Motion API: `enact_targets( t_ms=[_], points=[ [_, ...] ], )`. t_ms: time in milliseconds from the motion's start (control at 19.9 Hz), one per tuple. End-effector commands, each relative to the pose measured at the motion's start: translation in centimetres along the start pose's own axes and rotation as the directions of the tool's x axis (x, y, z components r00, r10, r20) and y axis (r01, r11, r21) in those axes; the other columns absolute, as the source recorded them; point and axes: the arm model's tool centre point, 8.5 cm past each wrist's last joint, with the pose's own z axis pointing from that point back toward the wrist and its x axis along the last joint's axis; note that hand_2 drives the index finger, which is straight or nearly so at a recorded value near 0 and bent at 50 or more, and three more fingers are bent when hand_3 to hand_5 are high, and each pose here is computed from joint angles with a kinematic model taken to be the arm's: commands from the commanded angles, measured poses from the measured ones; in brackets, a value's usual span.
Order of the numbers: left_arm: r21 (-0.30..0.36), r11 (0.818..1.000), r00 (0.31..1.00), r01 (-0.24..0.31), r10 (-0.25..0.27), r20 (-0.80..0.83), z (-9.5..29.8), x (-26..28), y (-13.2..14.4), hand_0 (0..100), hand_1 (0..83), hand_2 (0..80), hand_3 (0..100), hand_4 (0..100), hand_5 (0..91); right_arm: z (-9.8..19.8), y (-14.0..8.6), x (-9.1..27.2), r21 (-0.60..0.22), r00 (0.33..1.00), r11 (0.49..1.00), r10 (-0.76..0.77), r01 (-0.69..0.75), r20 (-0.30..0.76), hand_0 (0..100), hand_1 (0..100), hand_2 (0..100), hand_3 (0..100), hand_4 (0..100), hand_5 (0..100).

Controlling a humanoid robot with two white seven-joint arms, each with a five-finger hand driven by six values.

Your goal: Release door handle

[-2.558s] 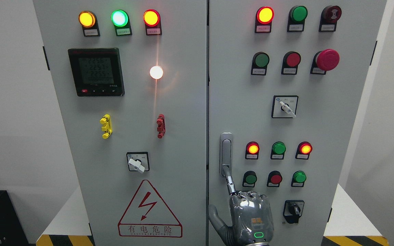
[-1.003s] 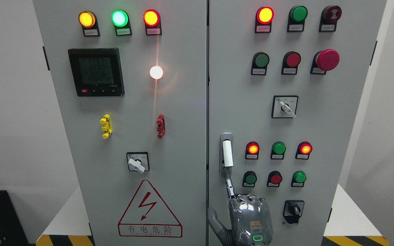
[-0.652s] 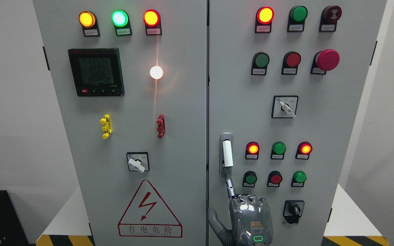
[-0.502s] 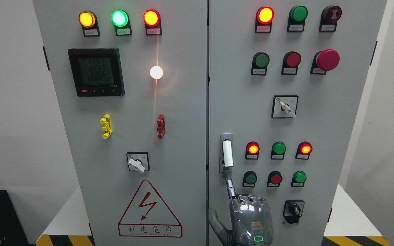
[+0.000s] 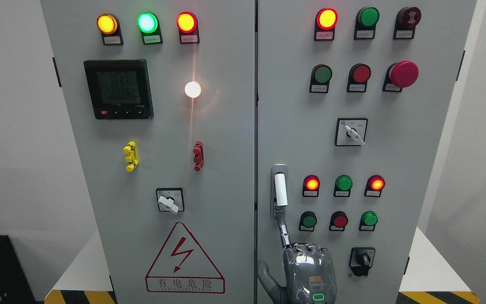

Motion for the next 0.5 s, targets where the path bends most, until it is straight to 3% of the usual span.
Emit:
enact_targets(
  t_ms=[0,451],
  points=[
    [-0.001,1.000,1.000,0.000,0.000,0.000,0.00,0.00,0.00,12,55.6,0.0,0,0,0.0,0.08,0.18,0.05,0.008,1.000,1.000,0.000,0.000,0.003,42,35,6,100,100,100],
    [-0.001,1.000,1.000,0.000,0.000,0.000,0.00,0.00,0.00,12,55.6,0.0,0,0,0.0,0.10,-0.05,0.13,0.000,1.000,1.000,-0.001,0.001,0.005,42,35,6,100,100,100]
  ],
)
